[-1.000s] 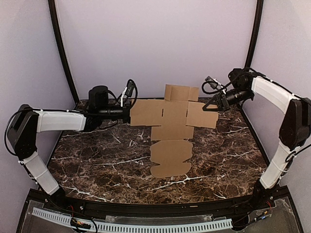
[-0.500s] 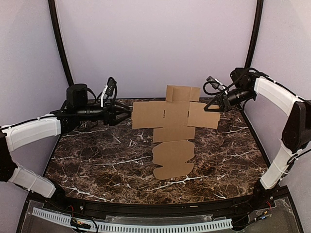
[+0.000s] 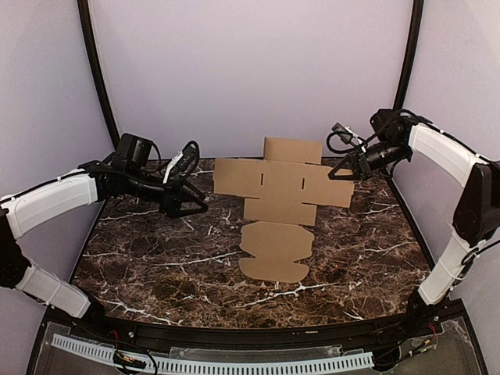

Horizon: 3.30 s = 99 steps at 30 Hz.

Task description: Fold the paper box

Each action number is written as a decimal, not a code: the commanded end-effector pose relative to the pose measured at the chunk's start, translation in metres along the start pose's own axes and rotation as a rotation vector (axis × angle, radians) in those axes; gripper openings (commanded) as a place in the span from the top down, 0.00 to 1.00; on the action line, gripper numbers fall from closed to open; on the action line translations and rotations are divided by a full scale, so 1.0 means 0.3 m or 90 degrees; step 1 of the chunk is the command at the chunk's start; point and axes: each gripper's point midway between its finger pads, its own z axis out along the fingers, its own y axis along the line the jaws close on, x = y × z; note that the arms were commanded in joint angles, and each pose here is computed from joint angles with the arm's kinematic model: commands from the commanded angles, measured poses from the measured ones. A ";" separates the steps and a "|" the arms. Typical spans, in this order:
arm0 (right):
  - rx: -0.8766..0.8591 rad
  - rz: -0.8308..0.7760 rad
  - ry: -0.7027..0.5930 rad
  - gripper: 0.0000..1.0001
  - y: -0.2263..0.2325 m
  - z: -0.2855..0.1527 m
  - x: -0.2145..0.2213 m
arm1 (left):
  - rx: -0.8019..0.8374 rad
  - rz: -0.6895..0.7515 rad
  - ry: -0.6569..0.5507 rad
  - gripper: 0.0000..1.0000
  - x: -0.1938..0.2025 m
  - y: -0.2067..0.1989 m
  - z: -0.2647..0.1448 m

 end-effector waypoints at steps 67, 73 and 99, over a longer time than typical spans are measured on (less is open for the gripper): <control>0.144 -0.403 0.086 0.22 0.161 -0.012 -0.348 | -0.025 0.135 -0.095 0.99 -0.323 -0.095 0.120; 0.101 -0.398 0.130 0.34 0.169 0.063 -0.318 | -0.025 0.161 -0.096 0.99 -0.357 -0.107 0.107; 0.028 -0.341 0.121 1.00 0.235 0.075 -0.208 | -0.295 0.216 -0.184 0.14 -0.428 -0.028 -0.314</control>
